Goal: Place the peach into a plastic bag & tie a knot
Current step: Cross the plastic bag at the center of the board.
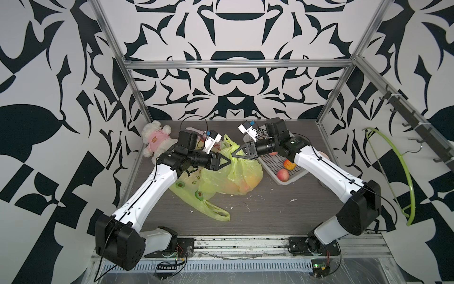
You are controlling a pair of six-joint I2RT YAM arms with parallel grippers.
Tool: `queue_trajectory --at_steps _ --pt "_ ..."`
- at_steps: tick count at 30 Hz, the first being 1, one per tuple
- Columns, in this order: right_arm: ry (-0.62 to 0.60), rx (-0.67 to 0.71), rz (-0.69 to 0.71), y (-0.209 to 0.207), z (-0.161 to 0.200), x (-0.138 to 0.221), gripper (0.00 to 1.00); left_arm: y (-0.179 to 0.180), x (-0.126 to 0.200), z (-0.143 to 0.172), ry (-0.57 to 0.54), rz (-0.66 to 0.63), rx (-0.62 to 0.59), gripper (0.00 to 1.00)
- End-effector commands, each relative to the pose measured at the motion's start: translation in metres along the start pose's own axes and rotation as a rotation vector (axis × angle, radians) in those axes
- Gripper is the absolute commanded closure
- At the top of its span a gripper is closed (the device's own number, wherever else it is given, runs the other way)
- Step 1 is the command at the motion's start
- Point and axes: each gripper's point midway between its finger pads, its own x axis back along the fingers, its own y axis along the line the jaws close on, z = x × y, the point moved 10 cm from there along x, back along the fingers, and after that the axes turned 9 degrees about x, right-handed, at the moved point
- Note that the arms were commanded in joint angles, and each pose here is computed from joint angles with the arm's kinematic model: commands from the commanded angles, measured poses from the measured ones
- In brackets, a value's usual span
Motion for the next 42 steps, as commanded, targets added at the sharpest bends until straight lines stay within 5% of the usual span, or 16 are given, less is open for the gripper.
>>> queue_trajectory --at_steps 1,6,21,22,26,29,42 --pt "-0.030 0.059 -0.044 0.015 -0.010 0.007 1.00 0.003 0.004 0.005 -0.006 -0.052 -0.009 0.57" --pt "-0.011 0.059 -0.039 0.015 -0.007 0.008 1.00 0.005 0.004 0.002 -0.014 -0.086 -0.021 1.00" --pt "0.051 0.062 0.071 0.009 0.008 0.012 1.00 -0.016 0.019 -0.007 0.044 -0.076 -0.082 1.00" --pt "0.050 0.055 0.072 0.008 0.008 0.011 1.00 -0.010 0.012 -0.008 0.063 -0.082 -0.060 0.95" --pt "0.031 0.028 0.051 0.005 0.008 0.003 1.00 -0.006 0.007 -0.010 0.086 -0.063 -0.035 0.45" --pt "0.019 0.016 0.078 0.000 0.008 -0.005 1.00 -0.004 0.002 -0.009 0.077 -0.027 -0.028 0.30" --pt "-0.042 -0.080 0.129 -0.027 0.006 -0.021 1.00 0.012 -0.022 0.002 0.128 -0.054 0.004 0.18"
